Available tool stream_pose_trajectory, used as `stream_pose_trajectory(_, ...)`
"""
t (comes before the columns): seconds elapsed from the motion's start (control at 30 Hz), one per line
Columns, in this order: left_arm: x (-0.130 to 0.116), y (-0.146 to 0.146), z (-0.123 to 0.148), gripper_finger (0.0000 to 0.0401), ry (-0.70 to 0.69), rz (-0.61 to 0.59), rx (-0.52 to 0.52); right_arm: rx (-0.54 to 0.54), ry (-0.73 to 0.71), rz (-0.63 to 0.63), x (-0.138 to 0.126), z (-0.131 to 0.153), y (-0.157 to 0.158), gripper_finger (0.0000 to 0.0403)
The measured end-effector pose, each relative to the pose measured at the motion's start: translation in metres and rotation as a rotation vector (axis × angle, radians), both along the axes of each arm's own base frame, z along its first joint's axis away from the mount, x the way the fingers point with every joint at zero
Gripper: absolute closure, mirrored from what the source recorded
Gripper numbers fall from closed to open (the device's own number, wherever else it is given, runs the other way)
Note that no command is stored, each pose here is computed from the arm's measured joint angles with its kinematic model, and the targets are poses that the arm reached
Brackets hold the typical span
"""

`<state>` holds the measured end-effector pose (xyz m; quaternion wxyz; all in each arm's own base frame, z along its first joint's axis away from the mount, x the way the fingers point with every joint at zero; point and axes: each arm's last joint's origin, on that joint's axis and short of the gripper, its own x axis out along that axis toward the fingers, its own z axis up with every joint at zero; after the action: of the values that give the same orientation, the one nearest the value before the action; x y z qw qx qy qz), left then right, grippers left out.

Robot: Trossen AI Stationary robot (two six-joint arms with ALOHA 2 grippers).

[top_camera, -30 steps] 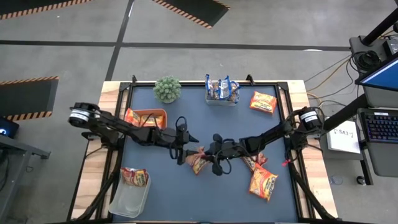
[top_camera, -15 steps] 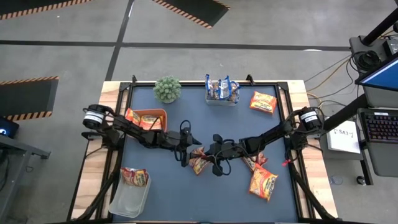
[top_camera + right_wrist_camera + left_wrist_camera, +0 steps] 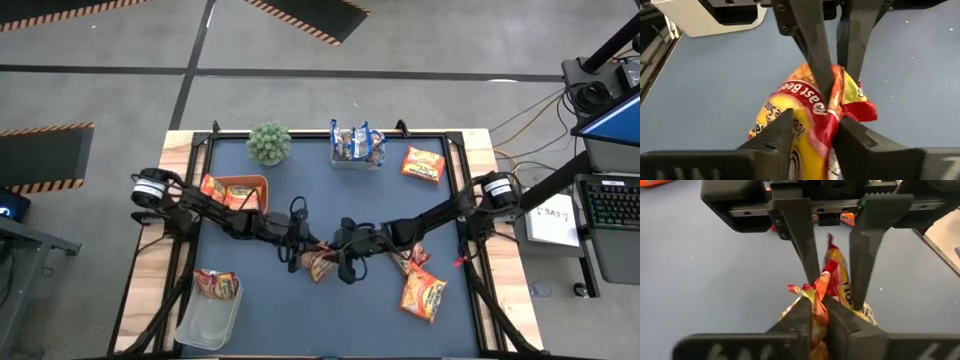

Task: Sort Maruchan noodles
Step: Put the red noodle pack into the gray bin

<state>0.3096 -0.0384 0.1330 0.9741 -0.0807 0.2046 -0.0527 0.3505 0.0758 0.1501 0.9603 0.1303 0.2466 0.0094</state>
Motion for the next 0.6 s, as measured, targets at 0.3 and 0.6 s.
stream_pose_trajectory(0.3,-0.006,-0.007,0.028,0.0399,-0.091,-0.033,-0.015,-0.008,0.139,0.014,0.009,0.060,0.003,0.0196)
stream_pose_trajectory(0.6,-0.035,-0.017,0.079,0.0401,-0.136,-0.070,-0.013,-0.005,-0.021,0.003,0.004,0.134,0.001,0.0158)
